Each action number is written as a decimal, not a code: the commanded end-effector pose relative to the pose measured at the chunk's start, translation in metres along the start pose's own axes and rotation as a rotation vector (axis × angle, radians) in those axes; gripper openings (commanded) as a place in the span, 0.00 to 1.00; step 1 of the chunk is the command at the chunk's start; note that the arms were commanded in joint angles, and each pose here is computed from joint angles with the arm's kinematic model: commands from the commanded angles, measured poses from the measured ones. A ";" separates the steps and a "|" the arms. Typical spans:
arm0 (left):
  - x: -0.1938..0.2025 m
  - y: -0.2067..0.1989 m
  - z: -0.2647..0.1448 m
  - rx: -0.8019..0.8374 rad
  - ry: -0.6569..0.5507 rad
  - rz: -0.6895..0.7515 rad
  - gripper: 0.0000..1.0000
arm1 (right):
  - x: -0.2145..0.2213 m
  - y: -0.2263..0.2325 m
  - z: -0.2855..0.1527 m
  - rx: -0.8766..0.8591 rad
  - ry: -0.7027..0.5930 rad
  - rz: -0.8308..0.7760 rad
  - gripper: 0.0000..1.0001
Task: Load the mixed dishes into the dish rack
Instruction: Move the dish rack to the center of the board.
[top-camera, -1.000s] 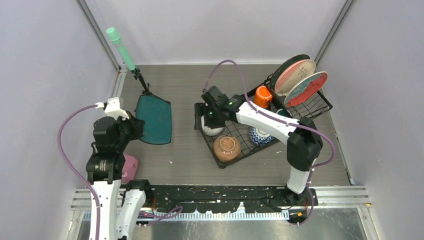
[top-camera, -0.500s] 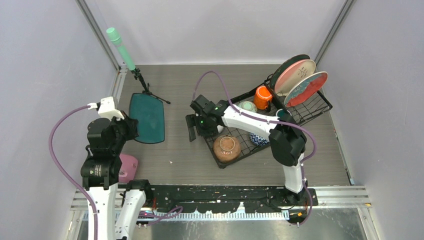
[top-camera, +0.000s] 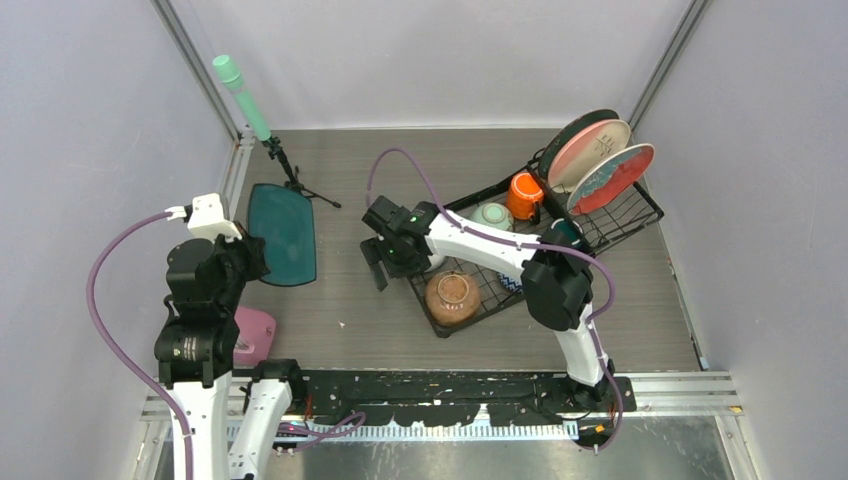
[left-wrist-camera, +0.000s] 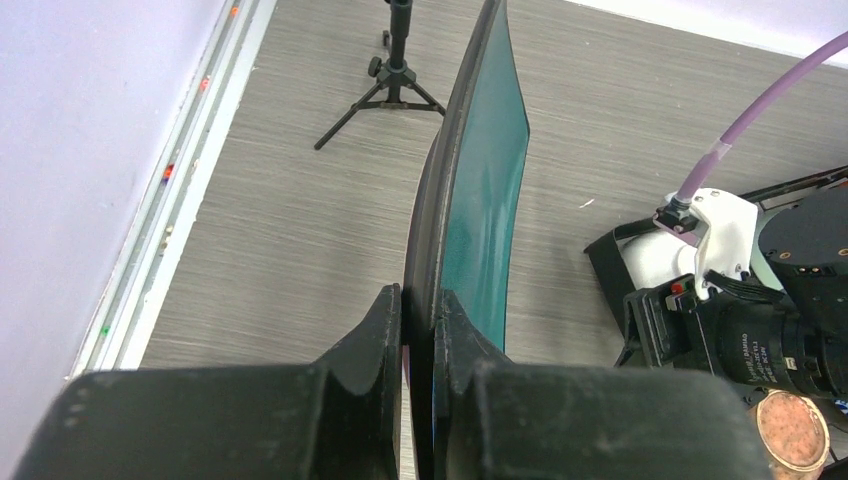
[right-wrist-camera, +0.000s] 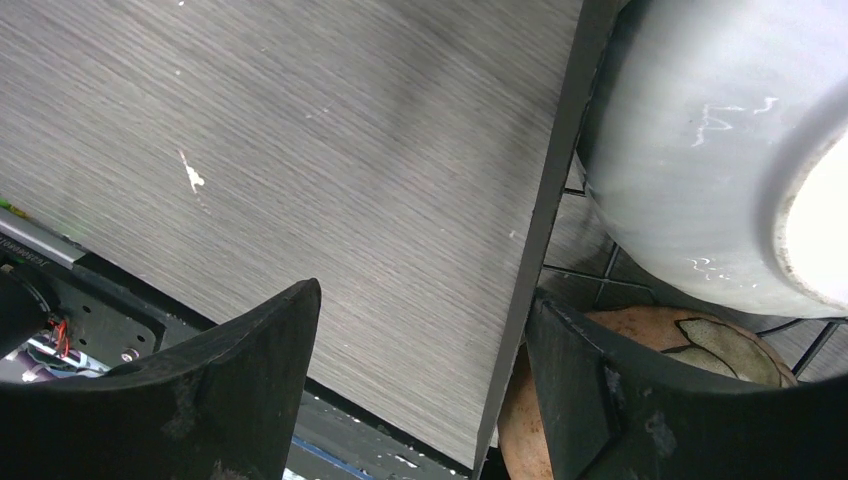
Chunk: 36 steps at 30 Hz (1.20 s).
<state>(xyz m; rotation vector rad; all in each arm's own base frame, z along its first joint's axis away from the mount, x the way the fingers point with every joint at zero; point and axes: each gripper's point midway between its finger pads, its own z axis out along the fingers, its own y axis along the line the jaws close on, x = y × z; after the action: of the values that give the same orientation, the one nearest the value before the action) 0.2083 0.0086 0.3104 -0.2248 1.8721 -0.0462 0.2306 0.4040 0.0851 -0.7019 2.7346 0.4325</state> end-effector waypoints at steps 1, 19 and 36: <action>-0.056 -0.006 -0.015 0.023 -0.206 0.000 0.00 | 0.004 0.115 -0.015 -0.349 -0.010 -0.088 0.79; -0.052 -0.022 -0.010 0.111 -0.193 0.020 0.00 | -0.045 0.077 -0.077 -0.199 -0.247 -0.013 0.80; -0.045 -0.070 0.019 0.382 -0.216 0.066 0.00 | -0.090 -0.033 -0.251 -0.271 -0.776 0.503 0.93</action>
<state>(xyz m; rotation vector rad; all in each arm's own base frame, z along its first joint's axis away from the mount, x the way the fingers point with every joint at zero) 0.2311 -0.0432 0.2920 0.0077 1.8783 -0.3126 0.2674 0.3281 0.3086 0.0072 2.1841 0.8833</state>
